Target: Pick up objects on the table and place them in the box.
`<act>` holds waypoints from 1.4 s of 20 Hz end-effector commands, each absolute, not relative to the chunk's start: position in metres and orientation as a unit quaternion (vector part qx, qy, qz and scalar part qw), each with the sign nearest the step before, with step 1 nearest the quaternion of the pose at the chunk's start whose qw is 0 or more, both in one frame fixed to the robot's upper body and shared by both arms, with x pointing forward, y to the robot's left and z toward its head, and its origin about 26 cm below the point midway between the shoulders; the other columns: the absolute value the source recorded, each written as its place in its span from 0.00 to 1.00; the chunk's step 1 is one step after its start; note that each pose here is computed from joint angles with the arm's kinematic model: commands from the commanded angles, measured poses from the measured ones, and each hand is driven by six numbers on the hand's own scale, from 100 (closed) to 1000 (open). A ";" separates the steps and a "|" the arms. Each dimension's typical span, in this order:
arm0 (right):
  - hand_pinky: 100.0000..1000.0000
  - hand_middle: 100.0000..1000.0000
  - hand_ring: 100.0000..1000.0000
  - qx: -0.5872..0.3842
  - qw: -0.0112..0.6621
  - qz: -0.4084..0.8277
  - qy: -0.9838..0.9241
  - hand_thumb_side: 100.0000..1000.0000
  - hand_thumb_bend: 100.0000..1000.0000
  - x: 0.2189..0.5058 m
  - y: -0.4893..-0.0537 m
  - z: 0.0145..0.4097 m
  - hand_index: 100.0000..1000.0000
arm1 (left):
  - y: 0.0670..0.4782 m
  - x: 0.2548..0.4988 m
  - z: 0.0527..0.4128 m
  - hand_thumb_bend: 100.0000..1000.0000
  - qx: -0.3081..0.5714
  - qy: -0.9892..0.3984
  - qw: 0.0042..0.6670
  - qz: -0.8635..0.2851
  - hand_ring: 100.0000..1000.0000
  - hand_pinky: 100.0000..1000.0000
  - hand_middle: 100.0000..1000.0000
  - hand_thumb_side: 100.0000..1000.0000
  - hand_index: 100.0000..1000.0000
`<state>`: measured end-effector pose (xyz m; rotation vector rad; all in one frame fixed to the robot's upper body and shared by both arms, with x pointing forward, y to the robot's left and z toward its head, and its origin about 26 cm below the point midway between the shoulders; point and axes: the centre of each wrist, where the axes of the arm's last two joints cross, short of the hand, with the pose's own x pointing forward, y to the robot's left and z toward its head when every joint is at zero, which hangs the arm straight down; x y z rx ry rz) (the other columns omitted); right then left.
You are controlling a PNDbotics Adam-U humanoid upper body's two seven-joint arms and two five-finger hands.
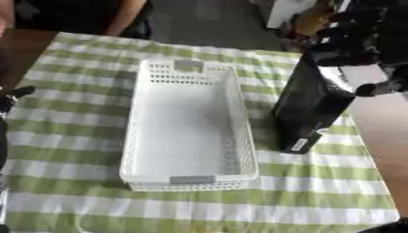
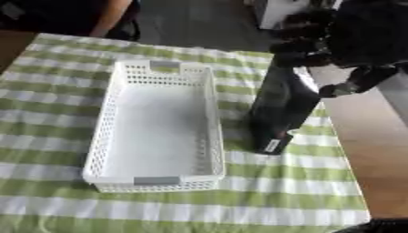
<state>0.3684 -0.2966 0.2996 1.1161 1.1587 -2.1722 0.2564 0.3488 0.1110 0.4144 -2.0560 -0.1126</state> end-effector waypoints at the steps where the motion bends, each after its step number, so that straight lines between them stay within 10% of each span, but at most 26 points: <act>1: 1.00 1.00 1.00 0.408 0.230 -0.781 0.414 0.44 0.41 0.364 -0.296 0.312 1.00 | 0.351 0.256 0.118 0.09 0.175 -0.852 0.489 -0.057 1.00 0.75 1.00 1.00 0.89; 28: 1.00 1.00 1.00 0.383 0.219 -0.798 0.410 0.43 0.38 0.367 -0.289 0.304 1.00 | 0.350 0.256 0.118 0.09 0.174 -0.852 0.490 -0.059 1.00 0.75 1.00 1.00 0.89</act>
